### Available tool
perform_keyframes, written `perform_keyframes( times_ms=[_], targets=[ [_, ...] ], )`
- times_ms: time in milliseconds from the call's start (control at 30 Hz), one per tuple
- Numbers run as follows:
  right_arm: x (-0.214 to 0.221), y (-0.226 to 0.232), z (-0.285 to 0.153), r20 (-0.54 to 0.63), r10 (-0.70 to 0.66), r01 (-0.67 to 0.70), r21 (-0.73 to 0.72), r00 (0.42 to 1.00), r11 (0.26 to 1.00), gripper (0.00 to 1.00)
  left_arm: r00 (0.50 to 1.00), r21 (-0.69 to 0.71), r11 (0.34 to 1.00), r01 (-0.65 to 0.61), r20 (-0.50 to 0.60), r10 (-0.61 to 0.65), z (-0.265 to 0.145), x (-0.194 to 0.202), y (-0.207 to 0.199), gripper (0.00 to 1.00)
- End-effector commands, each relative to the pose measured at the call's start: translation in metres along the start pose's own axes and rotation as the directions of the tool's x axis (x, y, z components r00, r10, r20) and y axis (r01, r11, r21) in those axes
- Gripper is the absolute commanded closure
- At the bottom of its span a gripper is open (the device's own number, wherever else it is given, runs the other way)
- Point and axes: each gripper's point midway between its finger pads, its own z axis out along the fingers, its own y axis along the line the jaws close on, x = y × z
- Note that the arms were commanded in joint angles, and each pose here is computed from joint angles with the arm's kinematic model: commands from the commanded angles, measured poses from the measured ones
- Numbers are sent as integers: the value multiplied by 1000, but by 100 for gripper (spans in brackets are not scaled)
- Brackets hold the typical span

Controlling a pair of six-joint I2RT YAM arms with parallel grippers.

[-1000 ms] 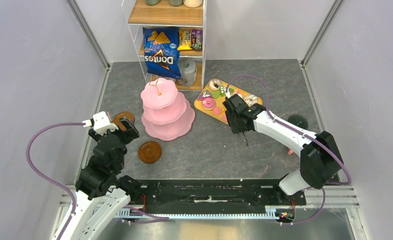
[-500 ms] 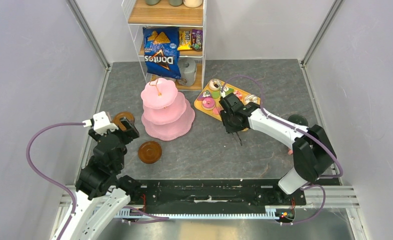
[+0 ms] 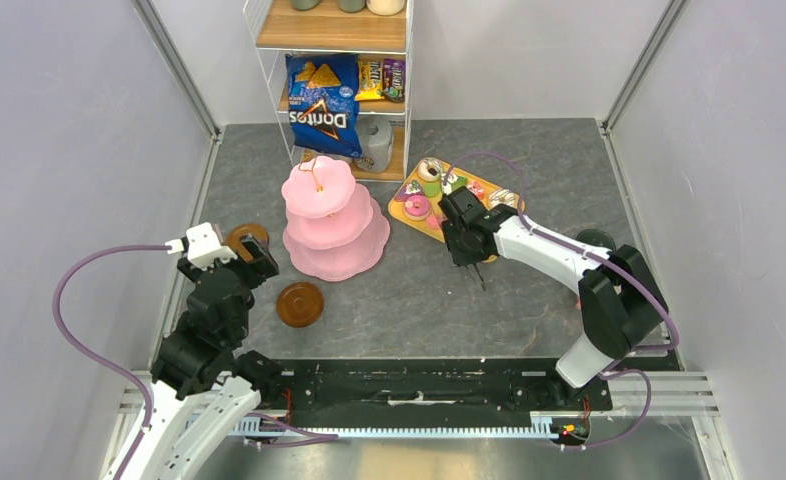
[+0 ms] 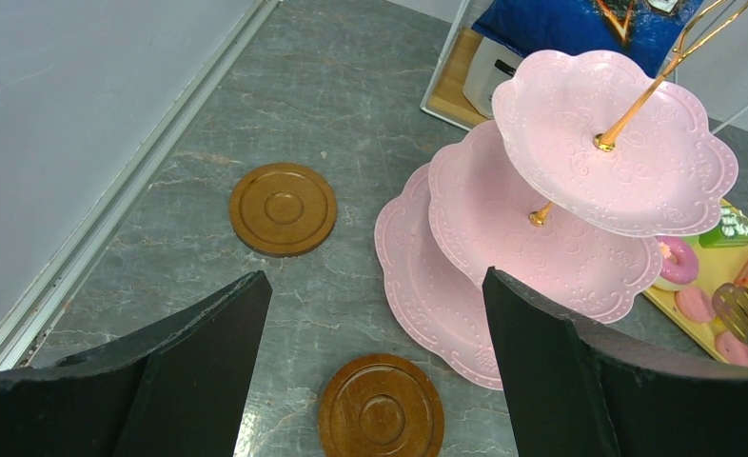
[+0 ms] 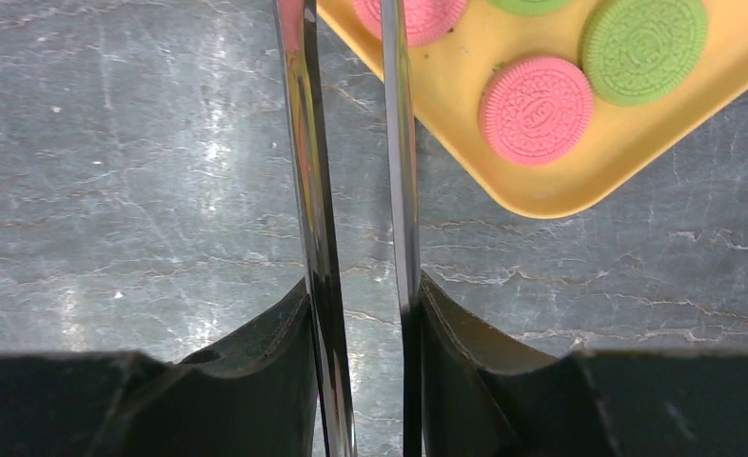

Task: Serve the afternoon tea

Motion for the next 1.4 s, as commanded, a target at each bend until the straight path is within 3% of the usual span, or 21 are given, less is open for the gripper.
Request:
perform_keyframes(
  times_ms=[0,500,867,1367],
  targets=[
    [-5,-15,-11,49,8,-10,46,999,999,56,999,2,999,34,15,-34,3,-5,-4,10],
    [8,-52,-29,44,32,-39,151,999,988,55,999,1,999,34,16,-34,3,-5,-4,10],
    [1,-50,-48,103,76,-88,115,992,990,53,999,3,999,39,21,-40,2,-6,-3,10],
    [10,-42,-19,52,129,-135,116,990,984,49,999,0,999,40,20,-40,1,-6,-3,10]
  ],
)
